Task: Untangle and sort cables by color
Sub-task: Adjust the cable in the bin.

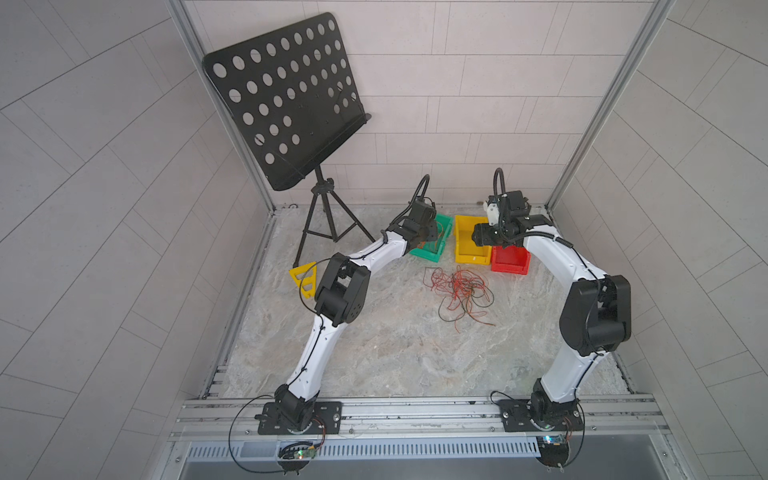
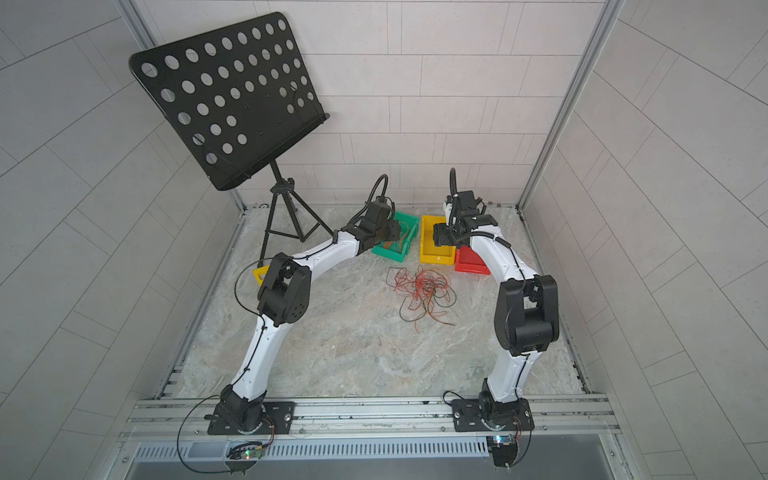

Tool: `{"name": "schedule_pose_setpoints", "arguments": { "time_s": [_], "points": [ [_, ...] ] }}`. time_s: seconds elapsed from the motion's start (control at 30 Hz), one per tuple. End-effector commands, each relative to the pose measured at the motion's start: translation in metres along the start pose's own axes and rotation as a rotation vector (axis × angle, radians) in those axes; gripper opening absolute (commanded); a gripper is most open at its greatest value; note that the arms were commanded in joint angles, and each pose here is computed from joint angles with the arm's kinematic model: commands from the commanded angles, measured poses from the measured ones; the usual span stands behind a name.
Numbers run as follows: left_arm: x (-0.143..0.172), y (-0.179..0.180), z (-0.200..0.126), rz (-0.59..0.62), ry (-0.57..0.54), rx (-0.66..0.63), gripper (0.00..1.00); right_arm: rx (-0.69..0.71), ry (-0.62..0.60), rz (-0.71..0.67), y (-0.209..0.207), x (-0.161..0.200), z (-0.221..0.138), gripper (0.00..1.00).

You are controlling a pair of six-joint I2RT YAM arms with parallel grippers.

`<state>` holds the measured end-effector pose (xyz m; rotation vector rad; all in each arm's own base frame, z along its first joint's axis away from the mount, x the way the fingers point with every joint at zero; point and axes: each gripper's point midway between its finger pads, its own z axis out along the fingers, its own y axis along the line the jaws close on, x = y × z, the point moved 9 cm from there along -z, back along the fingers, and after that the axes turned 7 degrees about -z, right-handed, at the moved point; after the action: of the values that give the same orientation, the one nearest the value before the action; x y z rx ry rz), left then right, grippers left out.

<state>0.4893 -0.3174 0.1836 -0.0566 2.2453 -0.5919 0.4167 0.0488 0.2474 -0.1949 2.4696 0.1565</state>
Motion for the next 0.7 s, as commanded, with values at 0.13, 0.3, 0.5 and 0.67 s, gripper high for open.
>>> {"name": "schedule_pose_setpoints", "arguments": {
  "time_s": [0.13,0.3,0.5,0.67],
  "points": [
    [-0.028,-0.008,-0.029,-0.002,-0.057,0.055,0.66,0.017,-0.024,-0.02,-0.003,-0.001,-0.02,0.72],
    [-0.028,-0.005,-0.025,-0.041,-0.037,0.104,0.72,0.01,-0.024,-0.018,-0.003,0.001,-0.021,0.72],
    [-0.02,-0.003,-0.004,-0.063,0.011,0.134,0.72,-0.012,-0.022,-0.012,-0.002,0.001,-0.019,0.72],
    [-0.028,0.001,-0.015,-0.065,-0.009,0.142,0.72,-0.02,-0.013,-0.021,-0.001,0.003,-0.021,0.72]
  ]
}}
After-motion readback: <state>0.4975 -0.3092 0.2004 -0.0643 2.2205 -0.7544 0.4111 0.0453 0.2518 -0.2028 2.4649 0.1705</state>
